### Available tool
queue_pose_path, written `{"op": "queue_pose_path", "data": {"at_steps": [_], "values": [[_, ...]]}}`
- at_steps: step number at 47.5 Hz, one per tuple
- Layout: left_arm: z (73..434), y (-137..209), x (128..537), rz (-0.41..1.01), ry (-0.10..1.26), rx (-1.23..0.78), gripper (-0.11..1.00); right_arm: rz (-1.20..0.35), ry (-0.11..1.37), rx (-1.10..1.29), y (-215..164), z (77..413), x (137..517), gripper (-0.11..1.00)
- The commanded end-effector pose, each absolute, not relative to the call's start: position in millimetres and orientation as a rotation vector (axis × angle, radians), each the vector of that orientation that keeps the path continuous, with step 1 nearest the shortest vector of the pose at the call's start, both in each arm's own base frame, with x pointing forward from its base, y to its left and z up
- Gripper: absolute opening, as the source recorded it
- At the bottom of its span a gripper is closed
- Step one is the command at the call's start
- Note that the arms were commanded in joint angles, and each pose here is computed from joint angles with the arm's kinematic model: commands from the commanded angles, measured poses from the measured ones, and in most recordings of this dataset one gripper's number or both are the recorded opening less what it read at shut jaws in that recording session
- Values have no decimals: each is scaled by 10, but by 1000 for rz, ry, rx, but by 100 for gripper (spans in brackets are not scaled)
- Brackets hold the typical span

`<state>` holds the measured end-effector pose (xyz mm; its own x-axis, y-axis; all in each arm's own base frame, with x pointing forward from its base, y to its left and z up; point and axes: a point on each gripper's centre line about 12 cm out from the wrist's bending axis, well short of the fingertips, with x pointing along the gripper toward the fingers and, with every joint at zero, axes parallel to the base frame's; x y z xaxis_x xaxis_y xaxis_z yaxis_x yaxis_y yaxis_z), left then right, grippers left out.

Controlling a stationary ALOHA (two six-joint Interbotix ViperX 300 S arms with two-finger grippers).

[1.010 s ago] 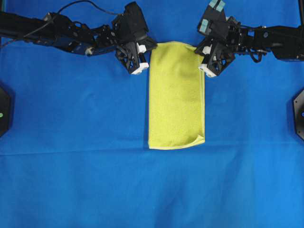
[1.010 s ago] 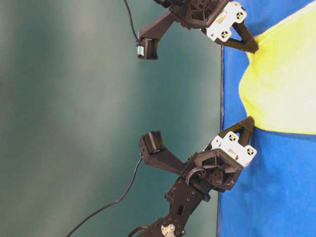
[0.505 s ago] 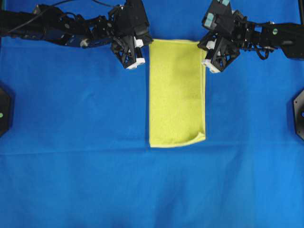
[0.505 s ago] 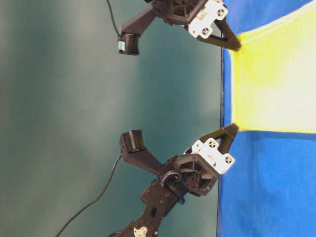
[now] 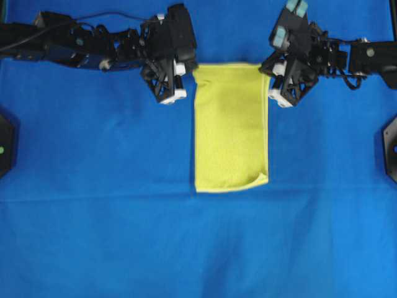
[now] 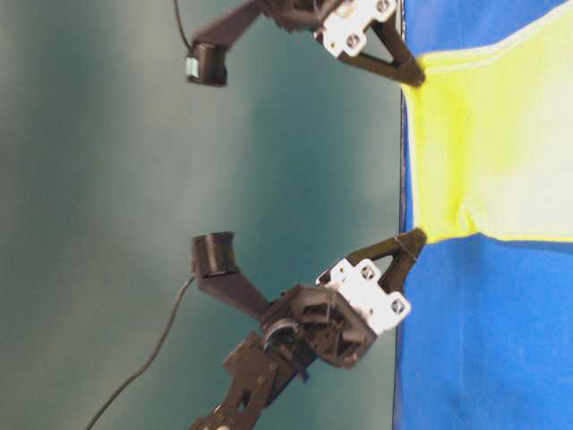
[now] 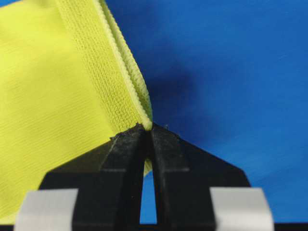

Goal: Fold the yellow towel.
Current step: 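Fold the top half down over the bottom half with both grippers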

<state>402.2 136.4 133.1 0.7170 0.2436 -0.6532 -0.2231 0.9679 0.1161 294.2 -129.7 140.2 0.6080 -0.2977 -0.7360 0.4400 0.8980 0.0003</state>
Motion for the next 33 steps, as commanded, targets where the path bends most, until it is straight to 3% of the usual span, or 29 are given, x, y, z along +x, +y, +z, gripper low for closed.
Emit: {"op": "queue_pose_path", "data": {"at_steps": [1,21,33], "values": [[1548,1156,4033,218,696,44,4,-397,786,188,-1110,1540,2944,4],[1396,40,3944,-20,788,63,4,-235,846,280,-187,1484,2948,4],[1286,-310,3933,-85,812,54,4,-177,894,296,135,1382,3023,4]]}}
